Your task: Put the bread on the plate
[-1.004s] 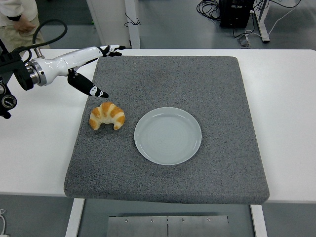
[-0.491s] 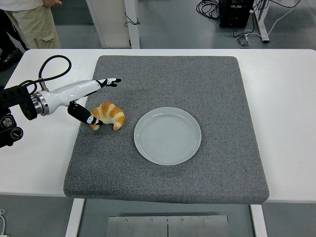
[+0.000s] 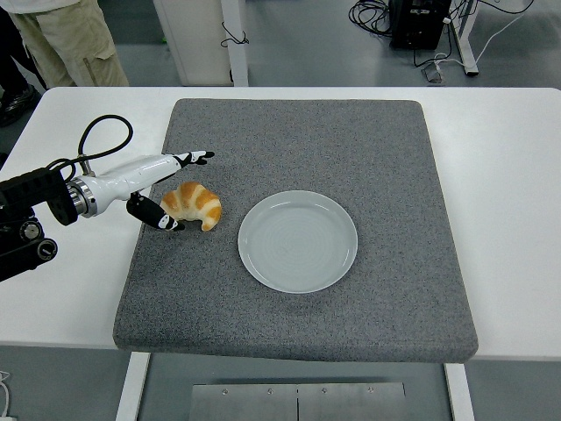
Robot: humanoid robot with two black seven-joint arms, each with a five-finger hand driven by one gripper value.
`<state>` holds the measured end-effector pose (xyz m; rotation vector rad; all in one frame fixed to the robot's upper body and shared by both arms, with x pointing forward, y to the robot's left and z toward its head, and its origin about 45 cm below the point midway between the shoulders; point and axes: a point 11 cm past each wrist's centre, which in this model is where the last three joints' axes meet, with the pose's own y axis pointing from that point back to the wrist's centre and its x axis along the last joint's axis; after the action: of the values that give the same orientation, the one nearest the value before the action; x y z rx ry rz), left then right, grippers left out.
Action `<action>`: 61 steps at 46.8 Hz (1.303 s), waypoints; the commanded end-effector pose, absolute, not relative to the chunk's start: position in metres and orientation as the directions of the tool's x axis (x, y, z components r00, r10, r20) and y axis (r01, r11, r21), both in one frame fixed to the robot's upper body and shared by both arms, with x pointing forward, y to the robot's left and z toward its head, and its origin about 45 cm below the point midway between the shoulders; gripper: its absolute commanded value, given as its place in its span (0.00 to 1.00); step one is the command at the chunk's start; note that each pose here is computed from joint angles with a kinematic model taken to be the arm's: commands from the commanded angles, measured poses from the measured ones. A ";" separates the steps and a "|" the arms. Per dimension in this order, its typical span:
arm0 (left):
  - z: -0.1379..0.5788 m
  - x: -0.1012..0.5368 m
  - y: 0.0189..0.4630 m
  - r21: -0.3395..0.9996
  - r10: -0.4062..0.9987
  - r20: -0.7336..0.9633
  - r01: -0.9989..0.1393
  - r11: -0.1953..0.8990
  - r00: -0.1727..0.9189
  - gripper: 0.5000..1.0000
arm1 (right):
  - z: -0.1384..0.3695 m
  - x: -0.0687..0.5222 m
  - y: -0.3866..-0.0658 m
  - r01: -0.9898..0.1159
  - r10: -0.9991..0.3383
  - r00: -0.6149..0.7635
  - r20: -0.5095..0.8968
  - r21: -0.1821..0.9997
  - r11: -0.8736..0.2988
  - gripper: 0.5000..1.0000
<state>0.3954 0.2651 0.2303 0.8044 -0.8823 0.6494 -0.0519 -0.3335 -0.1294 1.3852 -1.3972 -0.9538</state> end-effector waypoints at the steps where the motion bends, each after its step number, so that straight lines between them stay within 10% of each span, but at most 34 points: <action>1: 0.226 0.399 0.265 0.334 0.162 0.861 -0.776 0.535 0.482 0.95 | -0.129 -0.052 -0.333 -0.282 -0.995 0.056 0.086 0.957 0.067 1.00; 40: 0.212 0.410 0.262 0.317 0.186 0.868 -0.802 0.505 0.460 0.91 | -0.129 -0.052 -0.333 -0.282 -0.995 0.056 0.086 0.957 0.067 1.00; 48: 0.213 0.411 0.262 0.316 0.189 0.868 -0.803 0.505 0.460 0.50 | -0.129 -0.052 -0.333 -0.282 -0.995 0.056 0.086 0.957 0.067 1.00; 53: 0.212 0.410 0.262 0.316 0.192 0.866 -0.803 0.505 0.462 0.01 | -0.129 -0.052 -0.333 -0.282 -0.995 0.056 0.086 0.957 0.067 1.00; 61: 0.213 0.410 0.262 0.311 0.194 0.865 -0.799 0.515 0.462 0.00 | -0.129 -0.052 -0.333 -0.282 -0.995 0.056 0.086 0.957 0.067 1.00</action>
<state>0.4106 0.2616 0.2129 0.8131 -0.8793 0.7041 -0.0519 -0.3335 -0.1294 1.3853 -1.3971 -0.9539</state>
